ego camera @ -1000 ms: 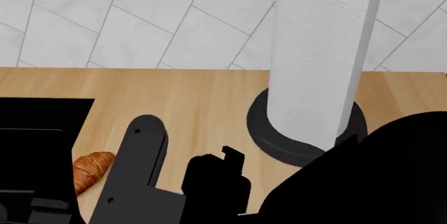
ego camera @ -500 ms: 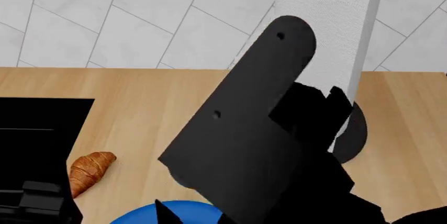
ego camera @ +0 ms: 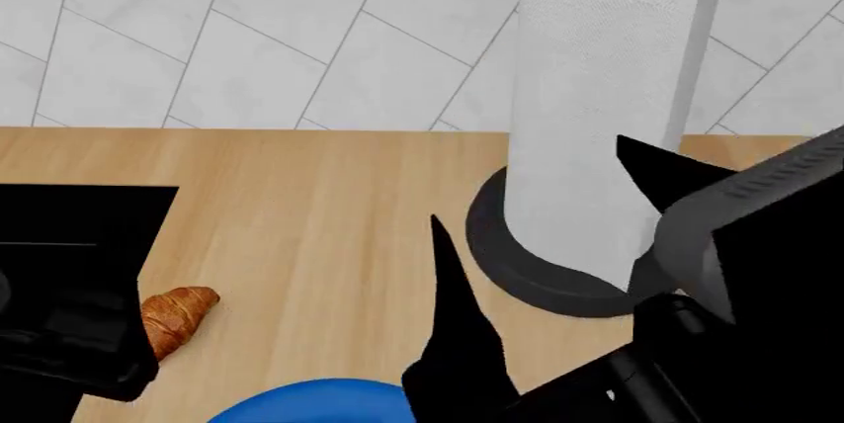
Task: Place the pastries on the plates.
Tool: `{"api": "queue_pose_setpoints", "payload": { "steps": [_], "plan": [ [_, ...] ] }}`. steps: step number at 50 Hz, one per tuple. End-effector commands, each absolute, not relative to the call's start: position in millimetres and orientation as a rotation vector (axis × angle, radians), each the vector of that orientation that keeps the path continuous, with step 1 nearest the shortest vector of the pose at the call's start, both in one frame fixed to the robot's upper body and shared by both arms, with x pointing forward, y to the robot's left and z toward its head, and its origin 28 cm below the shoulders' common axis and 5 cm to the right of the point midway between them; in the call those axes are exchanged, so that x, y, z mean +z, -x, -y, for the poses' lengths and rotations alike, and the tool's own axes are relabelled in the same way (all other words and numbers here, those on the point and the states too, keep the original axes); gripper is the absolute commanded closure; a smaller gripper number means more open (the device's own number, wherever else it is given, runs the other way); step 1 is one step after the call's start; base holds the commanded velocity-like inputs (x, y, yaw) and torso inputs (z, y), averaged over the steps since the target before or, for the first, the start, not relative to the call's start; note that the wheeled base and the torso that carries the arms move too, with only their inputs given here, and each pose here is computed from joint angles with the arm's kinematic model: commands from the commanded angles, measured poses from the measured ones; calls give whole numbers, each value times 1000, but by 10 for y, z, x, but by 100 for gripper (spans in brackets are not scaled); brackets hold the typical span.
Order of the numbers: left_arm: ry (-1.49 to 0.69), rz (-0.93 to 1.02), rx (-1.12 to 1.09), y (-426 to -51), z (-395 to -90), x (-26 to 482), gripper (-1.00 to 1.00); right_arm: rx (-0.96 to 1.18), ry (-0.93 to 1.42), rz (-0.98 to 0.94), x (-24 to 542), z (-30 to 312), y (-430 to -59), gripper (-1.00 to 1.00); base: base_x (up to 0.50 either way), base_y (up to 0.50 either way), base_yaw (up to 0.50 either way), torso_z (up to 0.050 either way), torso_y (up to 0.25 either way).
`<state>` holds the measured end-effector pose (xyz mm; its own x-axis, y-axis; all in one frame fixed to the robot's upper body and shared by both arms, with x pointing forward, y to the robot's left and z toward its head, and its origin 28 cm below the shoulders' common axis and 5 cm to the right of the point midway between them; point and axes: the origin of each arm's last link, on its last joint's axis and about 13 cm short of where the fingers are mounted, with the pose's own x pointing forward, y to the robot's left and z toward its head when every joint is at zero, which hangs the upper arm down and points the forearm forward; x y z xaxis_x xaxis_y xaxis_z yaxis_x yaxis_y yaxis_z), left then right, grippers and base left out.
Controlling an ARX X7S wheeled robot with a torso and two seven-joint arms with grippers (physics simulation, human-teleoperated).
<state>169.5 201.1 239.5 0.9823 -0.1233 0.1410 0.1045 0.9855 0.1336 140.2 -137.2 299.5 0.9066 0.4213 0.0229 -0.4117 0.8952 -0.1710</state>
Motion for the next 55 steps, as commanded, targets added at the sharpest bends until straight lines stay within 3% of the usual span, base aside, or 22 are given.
{"api": "queue_pose_setpoints", "payload": {
  "steps": [1,17,30,46,55],
  "plan": [
    [-234,70,-223,-1930,-2098,2898,-100,360,47,139,2765,1421,-1339,-100,0,0,0,0,0],
    [-341,-149,-408,-2508,-2214,3739,-100,291,10,126,2641,1462,-1289,-100,0,0,0,0,0],
    [-365,-427,-467,-3042,-2213,4028,-100,311,16,102,2509,1470,-1335,-100,0,0,0,0,0],
    [-450,-745,-584,-3407,-2151,4065,-100,336,6,104,2463,1440,-1289,-100,0,0,0,0,0],
    [-433,-822,-568,-3539,-2162,3966,-100,365,16,92,2426,1395,-1291,-100,0,0,0,0,0]
  ]
}}
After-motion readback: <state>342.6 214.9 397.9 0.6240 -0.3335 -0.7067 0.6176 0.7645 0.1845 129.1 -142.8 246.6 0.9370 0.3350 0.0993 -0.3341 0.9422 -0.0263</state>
